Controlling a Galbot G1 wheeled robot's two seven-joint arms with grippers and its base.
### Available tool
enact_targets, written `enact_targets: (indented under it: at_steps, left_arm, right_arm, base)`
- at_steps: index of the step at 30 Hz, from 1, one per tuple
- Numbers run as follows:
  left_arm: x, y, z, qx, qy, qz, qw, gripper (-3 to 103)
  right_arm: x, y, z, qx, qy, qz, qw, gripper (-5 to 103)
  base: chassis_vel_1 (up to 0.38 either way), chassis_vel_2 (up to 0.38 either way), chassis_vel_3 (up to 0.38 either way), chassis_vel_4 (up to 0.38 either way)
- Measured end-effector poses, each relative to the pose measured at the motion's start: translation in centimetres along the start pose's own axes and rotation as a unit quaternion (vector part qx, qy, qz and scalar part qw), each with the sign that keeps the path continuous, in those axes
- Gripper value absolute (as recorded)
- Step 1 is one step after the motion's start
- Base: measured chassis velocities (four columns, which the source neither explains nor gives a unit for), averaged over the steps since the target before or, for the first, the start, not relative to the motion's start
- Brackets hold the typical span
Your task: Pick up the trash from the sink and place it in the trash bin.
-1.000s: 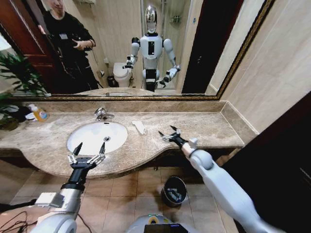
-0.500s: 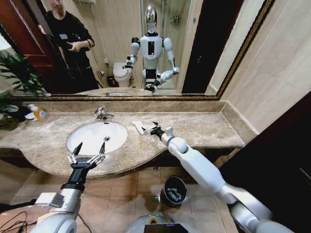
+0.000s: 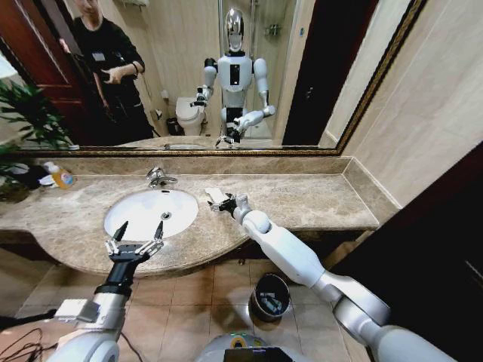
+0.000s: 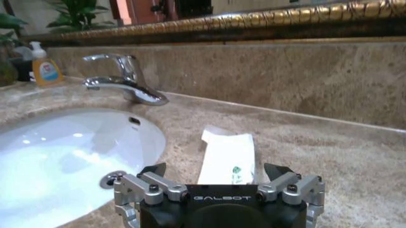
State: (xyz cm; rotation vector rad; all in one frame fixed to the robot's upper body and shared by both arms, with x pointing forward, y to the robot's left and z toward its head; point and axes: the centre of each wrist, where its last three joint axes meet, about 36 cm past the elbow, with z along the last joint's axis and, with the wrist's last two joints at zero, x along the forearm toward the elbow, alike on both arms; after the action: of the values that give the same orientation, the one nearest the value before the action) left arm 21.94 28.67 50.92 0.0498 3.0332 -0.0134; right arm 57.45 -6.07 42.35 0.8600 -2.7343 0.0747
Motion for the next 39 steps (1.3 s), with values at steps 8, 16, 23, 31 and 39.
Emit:
enact_targets:
  at_steps: [8, 16, 23, 31, 39]
  left_arm:
    - [0.0, 0.0, 0.0, 0.0, 0.0, 0.0, 1.0, 100]
    - [0.0, 0.0, 0.0, 0.0, 0.0, 0.0, 1.0, 100]
    - [0.0, 0.0, 0.0, 0.0, 0.0, 0.0, 1.0, 100]
    - [0.0, 0.0, 0.0, 0.0, 0.0, 0.0, 1.0, 100]
    - [0.0, 0.0, 0.0, 0.0, 0.0, 0.0, 1.0, 100]
  right_arm:
    - [-0.6, -0.2, 0.6, 0.002, 0.001, 0.001, 1.0, 85]
    - [-0.4, -0.4, 0.8, 0.002, -0.002, -0.003, 1.0, 52]
    - [-0.3, -0.5, 0.8, 0.002, -0.006, -0.003, 1.0, 25]
    - [1.6, -0.9, 0.1, 0.005, -0.027, -0.003, 1.0, 2]
    - [7.8, -3.3, -2.9, 0.006, -0.088, 0.006, 0.996, 0]
  base:
    - [0.0, 0.0, 0.0, 0.0]
    - [0.0, 0.0, 0.0, 0.0]
    - [0.0, 0.0, 0.0, 0.0]
    - [0.0, 0.0, 0.0, 0.0]
    - [0.0, 0.0, 0.0, 0.0]
